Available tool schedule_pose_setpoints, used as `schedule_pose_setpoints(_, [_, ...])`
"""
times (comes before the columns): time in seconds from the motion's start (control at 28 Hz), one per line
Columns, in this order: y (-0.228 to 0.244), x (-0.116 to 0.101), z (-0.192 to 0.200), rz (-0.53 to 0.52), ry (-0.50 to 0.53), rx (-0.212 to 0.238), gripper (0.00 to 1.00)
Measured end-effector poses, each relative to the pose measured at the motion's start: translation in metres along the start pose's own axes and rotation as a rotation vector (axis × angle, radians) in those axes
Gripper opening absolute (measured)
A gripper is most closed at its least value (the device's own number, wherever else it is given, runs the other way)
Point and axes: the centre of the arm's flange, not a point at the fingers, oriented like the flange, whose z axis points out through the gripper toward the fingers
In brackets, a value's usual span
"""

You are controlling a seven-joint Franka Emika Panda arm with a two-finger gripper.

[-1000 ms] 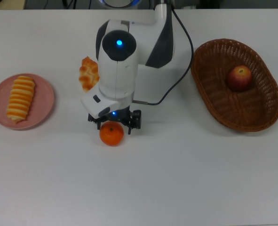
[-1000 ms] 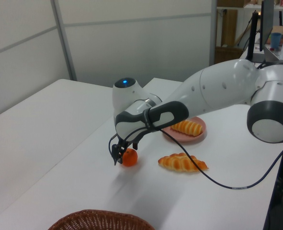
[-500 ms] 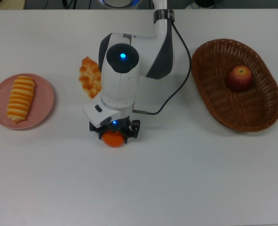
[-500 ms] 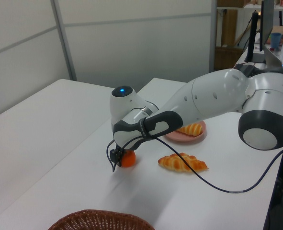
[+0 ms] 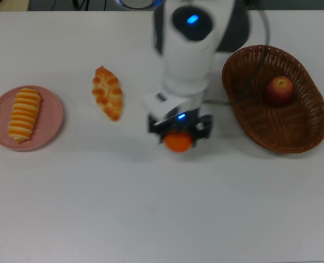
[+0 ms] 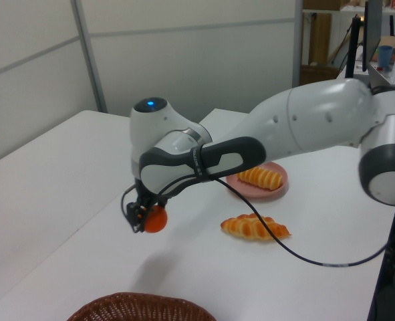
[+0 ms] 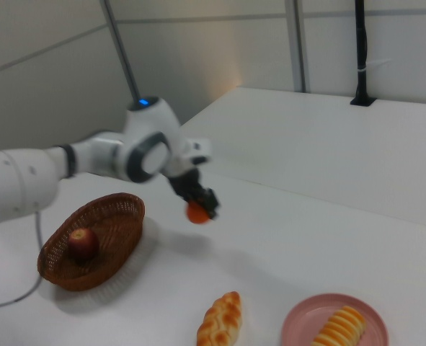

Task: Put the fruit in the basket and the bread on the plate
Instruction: 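Carry the mandarin orange into the wicker basket beside the apple, then release the orange and move down onto the braided bread roll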

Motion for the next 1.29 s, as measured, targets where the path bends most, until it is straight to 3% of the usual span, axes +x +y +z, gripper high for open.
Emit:
schedule_pose_setpoints(0.18, [-0.063,-0.026,-0.023,-0.034,-0.023,0.029,0.81])
schedule_pose_setpoints(0.79, [-0.219,-0.121,-0.020,-0.121,-0.101,0.041,0.81])
schedule_pose_setpoints(0.86, [-0.224,-0.125,-0.020,-0.112,-0.101,0.038,0.83])
schedule_pose_setpoints(0.93, [-0.226,-0.126,-0.020,-0.107,-0.097,0.028,0.94])
schedule_pose_setpoints(1.0, [-0.225,-0.126,-0.020,-0.105,-0.090,0.018,1.00])
schedule_pose_setpoints(1.29, [-0.219,-0.122,-0.031,-0.097,-0.087,-0.004,1.00])
